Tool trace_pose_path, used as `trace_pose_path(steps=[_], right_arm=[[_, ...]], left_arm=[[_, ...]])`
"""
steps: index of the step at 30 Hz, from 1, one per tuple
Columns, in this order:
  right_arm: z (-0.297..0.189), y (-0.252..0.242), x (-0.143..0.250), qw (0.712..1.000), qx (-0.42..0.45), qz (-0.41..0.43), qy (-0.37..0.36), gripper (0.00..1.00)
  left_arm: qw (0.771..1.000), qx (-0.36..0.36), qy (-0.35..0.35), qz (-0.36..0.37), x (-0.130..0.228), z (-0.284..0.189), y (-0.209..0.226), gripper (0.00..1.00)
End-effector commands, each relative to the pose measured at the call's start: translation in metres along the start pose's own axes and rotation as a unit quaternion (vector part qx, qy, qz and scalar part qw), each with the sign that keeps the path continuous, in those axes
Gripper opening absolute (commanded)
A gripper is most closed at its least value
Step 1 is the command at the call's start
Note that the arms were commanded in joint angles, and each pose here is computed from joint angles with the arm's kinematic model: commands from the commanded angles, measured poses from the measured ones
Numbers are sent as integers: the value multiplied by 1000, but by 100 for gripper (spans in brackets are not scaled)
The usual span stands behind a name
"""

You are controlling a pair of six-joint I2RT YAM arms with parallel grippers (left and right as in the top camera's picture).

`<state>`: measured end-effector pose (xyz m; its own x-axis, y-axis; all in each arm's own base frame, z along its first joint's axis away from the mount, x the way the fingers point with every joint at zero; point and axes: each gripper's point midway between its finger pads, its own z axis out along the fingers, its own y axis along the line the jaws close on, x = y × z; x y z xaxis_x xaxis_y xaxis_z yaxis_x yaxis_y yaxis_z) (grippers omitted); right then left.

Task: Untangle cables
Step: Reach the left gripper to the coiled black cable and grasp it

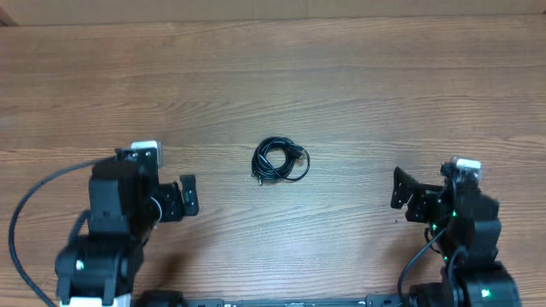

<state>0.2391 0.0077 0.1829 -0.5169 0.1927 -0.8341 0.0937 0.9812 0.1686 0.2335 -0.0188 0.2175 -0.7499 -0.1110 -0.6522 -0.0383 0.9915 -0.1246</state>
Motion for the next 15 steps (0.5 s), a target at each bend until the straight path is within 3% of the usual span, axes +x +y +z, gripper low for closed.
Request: trace_pose_path(steps=[1, 7, 12, 15], right_arm=[[-7, 3, -18, 1000, 5, 14, 17, 100], [-8, 21, -26, 998, -30, 15, 60, 100], [-8, 40, -30, 994, -82, 17, 63, 100], [-8, 40, -31, 994, -84, 18, 59, 100]], left_arm=[[1000, 24, 9, -7, -12, -4, -10, 100], [995, 95, 15, -7, -18, 2, -35, 100], [985, 165, -60, 9, -60, 0, -61, 100], [982, 165, -89, -8, -82, 8, -62, 96]])
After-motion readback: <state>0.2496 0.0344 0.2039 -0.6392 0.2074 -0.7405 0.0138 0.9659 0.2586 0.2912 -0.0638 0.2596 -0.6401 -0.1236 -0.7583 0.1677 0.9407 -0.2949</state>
